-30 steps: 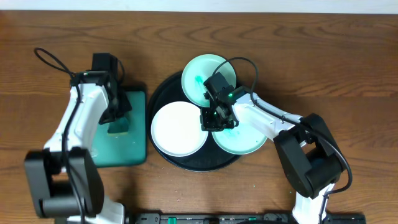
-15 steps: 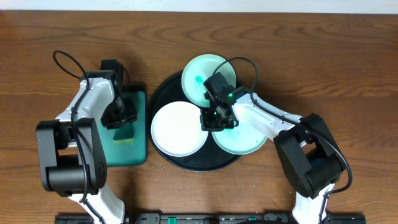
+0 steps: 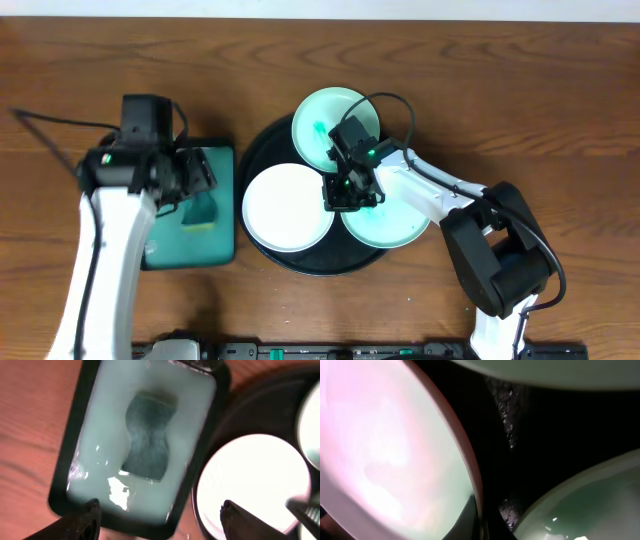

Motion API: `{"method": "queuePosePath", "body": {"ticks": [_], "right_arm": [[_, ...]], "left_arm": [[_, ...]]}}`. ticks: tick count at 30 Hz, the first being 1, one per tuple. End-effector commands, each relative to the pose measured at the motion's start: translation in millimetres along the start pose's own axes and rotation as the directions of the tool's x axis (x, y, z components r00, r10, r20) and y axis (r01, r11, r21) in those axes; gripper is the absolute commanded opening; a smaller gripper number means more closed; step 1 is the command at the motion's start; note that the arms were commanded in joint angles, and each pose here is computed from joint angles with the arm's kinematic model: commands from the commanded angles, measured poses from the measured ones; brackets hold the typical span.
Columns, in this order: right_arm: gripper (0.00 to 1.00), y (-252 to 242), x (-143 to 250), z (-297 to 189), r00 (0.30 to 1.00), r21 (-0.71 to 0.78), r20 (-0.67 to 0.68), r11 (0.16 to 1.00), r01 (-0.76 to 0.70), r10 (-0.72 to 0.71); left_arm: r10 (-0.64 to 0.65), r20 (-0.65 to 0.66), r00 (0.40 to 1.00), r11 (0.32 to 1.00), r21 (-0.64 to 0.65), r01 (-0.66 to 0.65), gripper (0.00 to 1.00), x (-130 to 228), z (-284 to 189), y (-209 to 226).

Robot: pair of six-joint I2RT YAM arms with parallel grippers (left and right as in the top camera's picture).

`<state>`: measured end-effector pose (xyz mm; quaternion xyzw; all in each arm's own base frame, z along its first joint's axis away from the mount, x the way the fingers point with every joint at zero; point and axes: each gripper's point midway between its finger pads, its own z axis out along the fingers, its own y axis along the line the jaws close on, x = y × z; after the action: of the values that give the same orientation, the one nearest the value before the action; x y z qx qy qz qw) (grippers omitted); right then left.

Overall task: Clean dirty plates on tray and stack at the side
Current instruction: 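Return the sponge to the soapy tray with the left gripper, then lift the white plate with the right gripper and slide it right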

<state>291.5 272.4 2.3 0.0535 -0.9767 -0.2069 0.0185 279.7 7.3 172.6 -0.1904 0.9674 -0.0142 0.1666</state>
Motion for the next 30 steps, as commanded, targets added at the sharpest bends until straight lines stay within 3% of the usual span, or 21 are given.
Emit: {"method": "queuePosePath", "body": {"ticks": [1, 13, 21, 25, 30], "right_arm": [[0.01, 21.7, 24.6, -2.3, 0.995, -0.102, -0.089, 0.994, 0.031, -0.041], [0.01, 52.7, 23.8, -78.2, 0.998, -0.221, -0.007, 0.974, 0.056, -0.059], [0.01, 68.7, 30.7, -109.2, 0.997, -0.405, -0.078, 0.914, -0.021, -0.012], [0.02, 58.6, 4.4, -113.6, 1.0, -0.395, 0.018, 0.919, -0.005, 0.014], [0.01, 28.8, -50.9, -122.2, 0.966, -0.285, 0.247, 0.958, -0.009, 0.082]], "left_arm": [[0.008, 0.035, 0.999, 1.0, 0.017, -0.009, 0.78, 7.4, -21.4, 0.5], [0.0, 0.026, 1.0, 0.995, 0.095, -0.002, 0.79, 27.7, -43.3, -4.5], [0.0, 0.022, 1.0, 0.996, 0.093, -0.002, 0.79, 28.4, -43.1, -4.2], [0.0, 0.023, 1.0, 0.996, 0.093, -0.002, 0.79, 28.3, -43.0, -4.1], [0.0, 0.023, 1.0, 0.996, 0.092, -0.002, 0.79, 28.3, -43.0, -4.1]]}}
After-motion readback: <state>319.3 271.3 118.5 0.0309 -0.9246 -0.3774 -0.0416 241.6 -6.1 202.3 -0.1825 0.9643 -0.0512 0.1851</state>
